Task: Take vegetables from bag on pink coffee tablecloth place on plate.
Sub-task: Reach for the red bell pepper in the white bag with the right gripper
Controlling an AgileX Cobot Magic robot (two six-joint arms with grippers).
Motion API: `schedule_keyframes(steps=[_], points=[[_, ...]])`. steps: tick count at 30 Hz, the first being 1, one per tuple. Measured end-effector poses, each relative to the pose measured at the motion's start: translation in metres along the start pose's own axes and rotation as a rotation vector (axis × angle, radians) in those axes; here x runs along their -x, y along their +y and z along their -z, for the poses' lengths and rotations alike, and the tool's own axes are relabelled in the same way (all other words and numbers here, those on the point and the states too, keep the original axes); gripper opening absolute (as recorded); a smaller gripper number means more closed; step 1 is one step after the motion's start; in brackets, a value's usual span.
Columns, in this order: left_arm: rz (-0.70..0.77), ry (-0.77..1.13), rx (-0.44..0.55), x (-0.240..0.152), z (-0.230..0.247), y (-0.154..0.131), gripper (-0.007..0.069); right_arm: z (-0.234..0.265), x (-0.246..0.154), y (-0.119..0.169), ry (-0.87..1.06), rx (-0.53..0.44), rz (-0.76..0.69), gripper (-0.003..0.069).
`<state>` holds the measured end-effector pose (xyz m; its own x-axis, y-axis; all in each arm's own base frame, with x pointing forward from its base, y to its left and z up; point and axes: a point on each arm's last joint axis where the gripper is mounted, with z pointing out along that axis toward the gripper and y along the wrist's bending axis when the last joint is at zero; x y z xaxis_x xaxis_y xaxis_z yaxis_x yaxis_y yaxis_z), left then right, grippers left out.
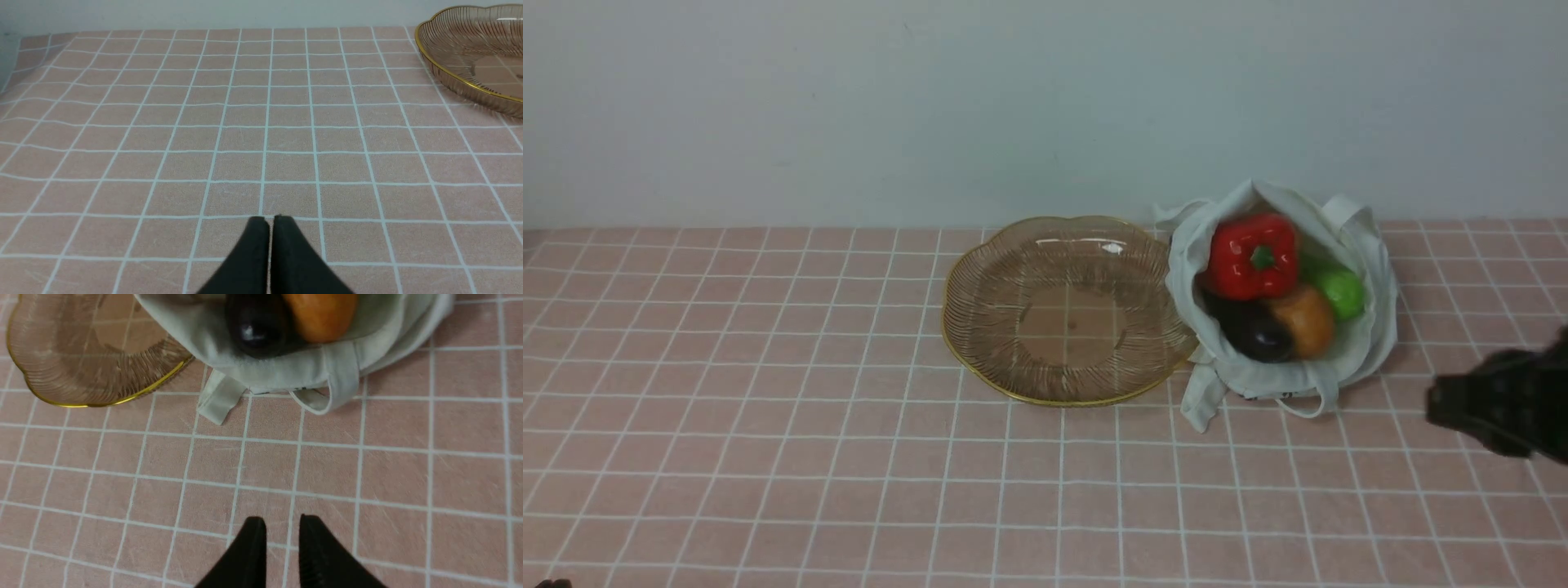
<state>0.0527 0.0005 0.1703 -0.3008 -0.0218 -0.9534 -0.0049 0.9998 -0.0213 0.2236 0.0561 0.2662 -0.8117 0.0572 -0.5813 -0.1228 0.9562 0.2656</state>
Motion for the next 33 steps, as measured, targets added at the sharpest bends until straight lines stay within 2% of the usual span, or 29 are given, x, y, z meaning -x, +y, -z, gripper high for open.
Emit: schedule_keyframes(steps=[7,10,14,18,20,22,25,33], points=[[0.0,0.0,0.0,0.0,0.0,0.0,-0.0005,-0.07,0.055,0.015,0.086,0.004,0.11,0.031],[0.0,0.0,0.0,0.0,0.0,0.0,-0.0005,-0.081,0.077,0.02,0.113,0.006,0.157,0.0375],[0.0,0.0,0.0,0.0,0.0,0.0,-0.0005,-0.08,0.099,0.025,0.055,0.006,0.178,0.0421],[0.0,0.0,0.0,0.0,0.0,0.0,-0.0005,-0.082,0.111,0.026,-0.042,-0.001,0.179,0.0475],[0.0,0.0,0.0,0.0,0.0,0.0,-0.0005,-0.087,0.114,0.025,-0.082,-0.008,0.179,0.0525],[0.0,0.0,0.0,0.0,0.0,0.0,-0.0005,-0.098,0.116,0.022,-0.109,-0.017,0.175,0.0608],[0.0,0.0,0.0,0.0,0.0,0.0,-0.0005,-0.113,0.115,0.019,-0.112,-0.027,0.17,0.0668],[0.0,0.0,0.0,0.0,0.0,0.0,-0.0005,-0.146,0.113,0.012,-0.124,-0.039,0.139,0.0691]])
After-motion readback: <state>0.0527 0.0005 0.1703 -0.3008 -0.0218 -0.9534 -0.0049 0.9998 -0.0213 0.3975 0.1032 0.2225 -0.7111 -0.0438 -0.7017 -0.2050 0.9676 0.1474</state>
